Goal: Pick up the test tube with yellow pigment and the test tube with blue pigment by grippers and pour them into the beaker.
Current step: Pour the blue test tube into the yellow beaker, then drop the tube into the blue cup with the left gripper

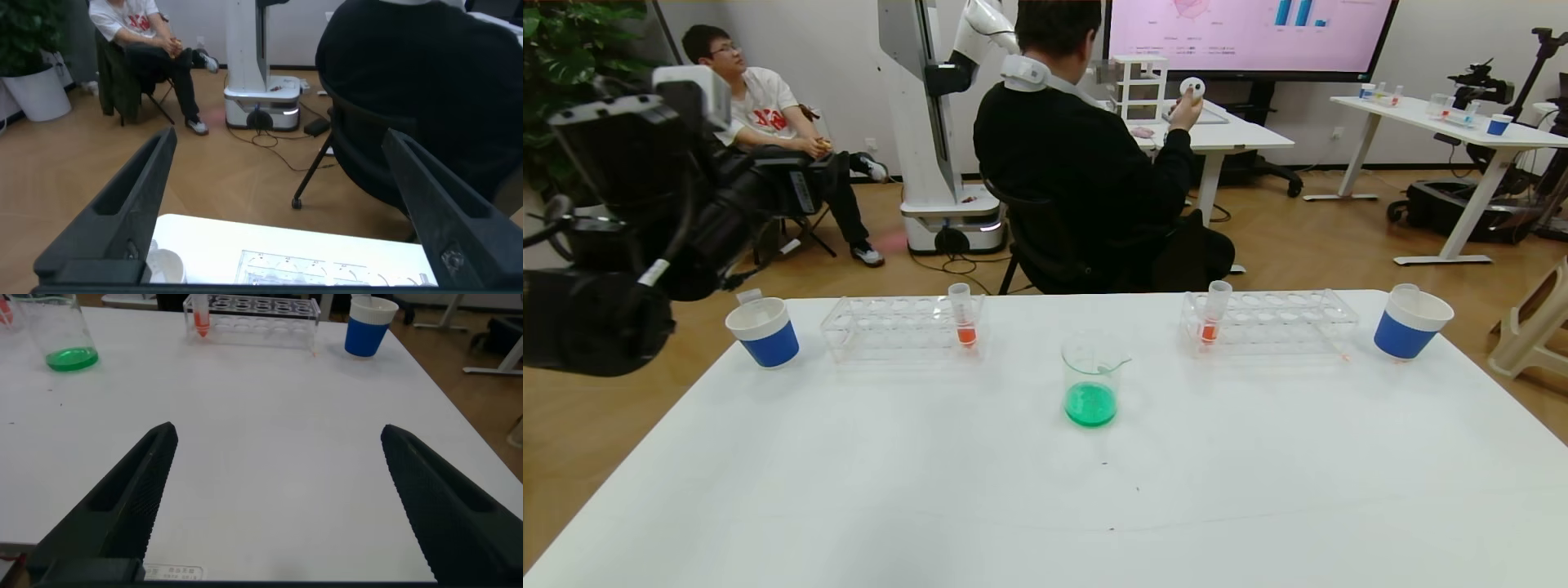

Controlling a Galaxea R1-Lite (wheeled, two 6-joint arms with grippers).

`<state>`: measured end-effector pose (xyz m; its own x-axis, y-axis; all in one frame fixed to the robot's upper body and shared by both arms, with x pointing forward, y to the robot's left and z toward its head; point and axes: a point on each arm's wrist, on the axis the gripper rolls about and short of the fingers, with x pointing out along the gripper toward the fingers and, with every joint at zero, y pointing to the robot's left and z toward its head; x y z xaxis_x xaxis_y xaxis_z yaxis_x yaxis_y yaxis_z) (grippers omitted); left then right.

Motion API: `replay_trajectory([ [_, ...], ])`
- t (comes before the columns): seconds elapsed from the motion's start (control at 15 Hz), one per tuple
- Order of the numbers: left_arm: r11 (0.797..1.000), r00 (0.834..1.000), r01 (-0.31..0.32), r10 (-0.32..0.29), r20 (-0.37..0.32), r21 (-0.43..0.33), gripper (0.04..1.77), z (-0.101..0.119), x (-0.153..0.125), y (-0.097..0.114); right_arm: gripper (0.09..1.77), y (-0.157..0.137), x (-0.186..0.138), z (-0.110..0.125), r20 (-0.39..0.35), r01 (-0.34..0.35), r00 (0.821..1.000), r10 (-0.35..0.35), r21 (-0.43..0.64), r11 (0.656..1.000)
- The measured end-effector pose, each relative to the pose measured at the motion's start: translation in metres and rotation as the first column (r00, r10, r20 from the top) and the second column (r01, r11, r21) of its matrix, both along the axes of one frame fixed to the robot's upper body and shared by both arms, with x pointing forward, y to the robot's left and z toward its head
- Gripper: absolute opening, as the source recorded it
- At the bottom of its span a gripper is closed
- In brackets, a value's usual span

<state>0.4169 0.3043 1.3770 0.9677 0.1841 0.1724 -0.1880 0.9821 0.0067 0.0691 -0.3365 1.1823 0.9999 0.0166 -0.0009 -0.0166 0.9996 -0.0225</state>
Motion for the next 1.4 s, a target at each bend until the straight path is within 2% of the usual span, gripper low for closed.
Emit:
replay_trajectory([
  [0.27,0.999,0.996,0.002,-0.006,0.087,0.052,1.75,0.032,-0.081,0.007,1.74,0.0,0.0,0.0,0.0,0.0,1.0,0.0,0.0,1.0],
  [0.47,0.996,0.99,0.026,-0.038,0.138,0.089,1.75,0.034,-0.143,0.013,1.74,0.0,0.0,0.0,0.0,0.0,1.0,0.0,0.0,1.0],
  [0.67,0.99,0.991,0.0,-0.019,0.135,0.14,1.75,0.015,-0.205,0.022,1.74,0.0,0.0,0.0,0.0,0.0,1.0,0.0,0.0,1.0],
  [0.93,0.985,1.0,-0.028,0.026,0.014,0.168,1.75,-0.022,-0.282,0.031,1.74,0.0,0.0,0.0,0.0,0.0,1.0,0.0,0.0,1.0],
  [1.07,0.984,0.999,-0.026,0.03,-0.022,0.174,1.75,-0.04,-0.317,0.034,1.74,0.0,0.0,0.0,0.0,0.0,1.0,0.0,0.0,1.0],
  [1.13,0.984,0.999,-0.03,0.034,-0.019,0.174,1.75,-0.046,-0.33,0.035,1.74,0.0,0.0,0.0,0.0,0.0,1.0,0.0,0.0,1.0],
  [1.27,0.986,0.998,-0.055,0.05,0.035,0.159,1.75,-0.055,-0.349,0.036,1.74,0.0,0.0,0.0,0.0,0.0,1.0,0.0,0.0,1.0],
  [1.4,0.986,0.997,-0.05,0.038,0.073,0.162,1.75,-0.063,-0.361,0.035,1.74,0.0,0.0,0.0,0.0,-0.001,1.0,0.001,0.0,1.0],
])
